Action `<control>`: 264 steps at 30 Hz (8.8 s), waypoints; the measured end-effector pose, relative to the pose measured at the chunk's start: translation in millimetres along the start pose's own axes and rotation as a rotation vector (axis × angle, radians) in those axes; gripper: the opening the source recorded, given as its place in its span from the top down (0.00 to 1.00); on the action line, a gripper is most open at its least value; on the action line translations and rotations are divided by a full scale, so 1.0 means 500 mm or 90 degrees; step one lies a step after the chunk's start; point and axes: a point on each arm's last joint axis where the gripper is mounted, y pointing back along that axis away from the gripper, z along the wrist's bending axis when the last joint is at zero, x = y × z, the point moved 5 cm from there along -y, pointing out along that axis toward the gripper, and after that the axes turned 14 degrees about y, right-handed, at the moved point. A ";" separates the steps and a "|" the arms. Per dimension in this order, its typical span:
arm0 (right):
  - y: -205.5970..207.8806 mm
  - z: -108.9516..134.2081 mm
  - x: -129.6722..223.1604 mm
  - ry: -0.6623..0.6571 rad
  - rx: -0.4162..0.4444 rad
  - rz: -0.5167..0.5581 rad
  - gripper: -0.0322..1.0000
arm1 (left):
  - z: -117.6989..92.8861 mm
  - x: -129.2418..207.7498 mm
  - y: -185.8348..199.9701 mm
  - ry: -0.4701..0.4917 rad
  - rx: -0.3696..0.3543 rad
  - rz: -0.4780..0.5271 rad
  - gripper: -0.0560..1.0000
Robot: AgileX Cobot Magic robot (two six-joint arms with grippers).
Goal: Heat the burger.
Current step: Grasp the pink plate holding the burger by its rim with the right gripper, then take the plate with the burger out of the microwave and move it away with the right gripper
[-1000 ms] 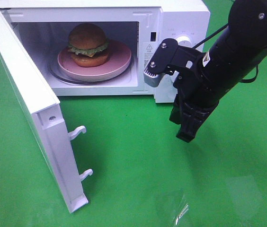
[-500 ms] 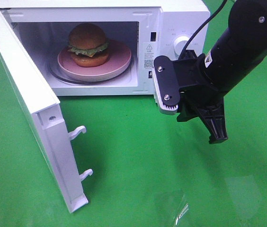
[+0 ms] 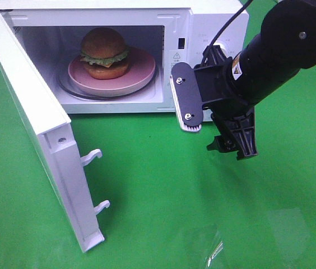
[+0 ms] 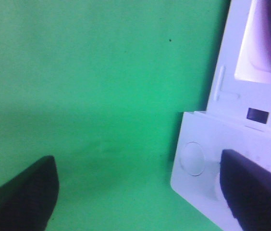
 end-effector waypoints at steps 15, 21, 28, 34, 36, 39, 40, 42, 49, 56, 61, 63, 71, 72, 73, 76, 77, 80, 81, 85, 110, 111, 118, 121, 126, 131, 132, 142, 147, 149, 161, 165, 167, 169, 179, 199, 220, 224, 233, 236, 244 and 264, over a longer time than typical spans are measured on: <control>-0.017 -0.100 -0.017 -0.003 0.074 0.007 0.12 | 0.000 0.000 0.000 0.000 0.000 0.000 0.02; -0.043 -0.127 -0.051 0.005 0.085 -0.009 0.13 | 0.000 0.000 0.000 0.000 0.000 0.000 0.02; -0.076 -0.157 -0.079 0.014 0.098 -0.021 0.13 | 0.000 0.000 0.000 0.000 0.000 0.000 0.02; -0.125 -0.181 -0.091 0.009 0.106 -0.027 0.14 | 0.000 0.000 0.000 0.000 0.000 0.000 0.02; -0.141 -0.183 -0.095 0.008 0.104 -0.029 0.14 | 0.000 0.000 0.000 0.000 0.000 0.000 0.02; -0.155 -0.186 -0.099 0.001 0.103 -0.033 0.14 | 0.000 0.000 0.000 0.000 0.000 0.000 0.02; -0.170 -0.188 -0.103 -0.006 0.102 -0.036 0.14 | 0.000 0.000 0.000 0.000 0.000 0.000 0.02; -0.185 -0.190 -0.106 -0.007 0.102 -0.038 0.14 | 0.000 0.000 0.000 0.000 0.000 0.000 0.02; -0.226 -0.213 -0.115 -0.013 0.113 -0.041 0.14 | 0.000 0.000 0.000 0.000 0.000 0.000 0.02; -0.267 -0.238 -0.124 -0.016 0.126 -0.042 0.15 | 0.000 0.000 0.000 0.000 0.000 0.000 0.02; -0.291 -0.245 -0.128 -0.023 0.128 -0.043 0.16 | 0.000 0.000 0.000 0.000 0.000 0.000 0.02; -0.301 -0.248 -0.130 -0.025 0.131 -0.043 0.16 | 0.000 0.000 0.000 0.000 0.000 0.000 0.02; -0.335 -0.264 -0.108 -0.053 0.137 -0.036 0.18 | 0.000 0.000 0.000 0.000 0.000 0.000 0.02; -0.335 -0.264 -0.108 -0.053 0.137 -0.036 0.18 | 0.000 0.000 0.000 0.000 0.000 0.000 0.02; -0.342 -0.266 -0.108 -0.057 0.137 -0.037 0.19 | 0.000 0.000 0.000 0.000 0.000 0.000 0.02; -0.351 -0.265 -0.107 -0.066 0.134 -0.037 0.19 | 0.000 0.000 0.000 0.000 0.000 0.000 0.02; -0.357 -0.265 -0.106 -0.070 0.132 -0.037 0.19 | 0.000 0.000 0.000 0.000 0.000 0.000 0.02; -0.367 -0.269 -0.096 -0.082 0.132 -0.035 0.21 | 0.000 0.000 0.000 0.000 0.000 0.000 0.02; -0.367 -0.269 -0.096 -0.082 0.132 -0.035 0.21 | 0.000 0.000 0.000 0.000 0.000 0.000 0.02; -0.371 -0.266 -0.091 -0.089 0.126 -0.034 0.25 | 0.000 0.000 0.000 0.000 0.000 0.000 0.02; -0.364 -0.253 -0.123 -0.082 0.087 -0.049 0.90 | 0.000 0.000 0.000 0.000 0.000 0.000 0.02; -0.360 -0.251 -0.131 -0.071 0.082 -0.051 0.90 | 0.000 0.000 0.000 0.000 0.000 0.000 0.02; -0.332 -0.240 -0.136 -0.016 0.056 -0.051 0.90 | 0.000 0.000 0.000 0.000 0.000 0.000 0.02; -0.322 -0.229 -0.134 0.006 0.045 -0.050 0.90 | 0.000 0.000 0.000 0.000 0.000 0.000 0.02; -0.299 -0.212 -0.131 0.040 0.043 -0.054 0.90 | 0.000 0.000 0.000 0.000 0.000 0.000 0.02; -0.282 -0.190 -0.129 0.055 0.046 -0.059 0.90 | 0.000 0.000 0.000 0.000 0.000 0.000 0.02; -0.282 -0.190 -0.129 0.055 0.046 -0.059 0.90 | 0.000 0.000 0.000 0.000 0.000 0.000 0.02; -0.243 -0.158 -0.129 0.093 0.066 -0.062 0.90 | 0.000 0.000 0.000 0.000 0.000 0.000 0.02; -0.226 -0.144 -0.129 0.101 0.077 -0.067 0.90 | 0.000 0.000 0.000 0.000 0.000 0.000 0.02; -0.221 -0.141 -0.129 0.104 0.082 -0.069 0.90 | 0.000 0.000 0.000 0.000 0.000 0.000 0.02; -0.158 -0.087 -0.122 0.124 0.103 -0.080 0.90 | 0.000 0.000 0.000 0.000 0.000 0.000 0.02; -0.150 -0.076 -0.120 0.133 0.101 -0.080 0.90 | 0.000 0.000 0.000 0.000 0.000 0.000 0.02; -0.143 -0.070 -0.117 0.141 0.100 -0.080 0.90 | 0.000 0.000 0.000 0.000 0.000 0.000 0.02; -0.133 -0.065 -0.114 0.145 0.100 -0.080 0.90 | 0.000 0.000 0.000 0.000 0.000 0.000 0.02; -0.082 -0.032 -0.101 0.149 0.097 -0.084 0.90 | 0.000 0.000 0.000 0.000 0.000 0.000 0.02; 0.028 0.103 -0.064 0.135 0.073 -0.071 0.90 | 0.000 0.000 0.000 0.000 0.000 0.000 0.02; 0.172 0.234 -0.008 0.085 0.061 -0.030 0.90 | 0.000 0.000 0.000 0.000 0.000 0.000 0.02; 0.192 0.250 0.008 0.059 0.049 -0.004 0.90 | 0.000 0.000 0.000 0.000 0.000 0.000 0.02; 0.218 0.274 0.041 -0.054 0.022 0.055 0.90 | 0.000 0.000 0.000 0.000 0.000 0.000 0.02; 0.219 0.289 0.055 -0.097 -0.009 0.089 0.90 | 0.000 0.000 0.000 0.000 0.000 0.000 0.02; 0.226 0.301 0.085 -0.228 -0.014 0.161 0.90 | 0.000 0.000 0.000 0.000 0.000 0.000 0.02; 0.230 0.298 0.133 -0.505 0.066 0.280 0.90 | 0.000 0.000 0.000 0.000 0.000 0.000 0.02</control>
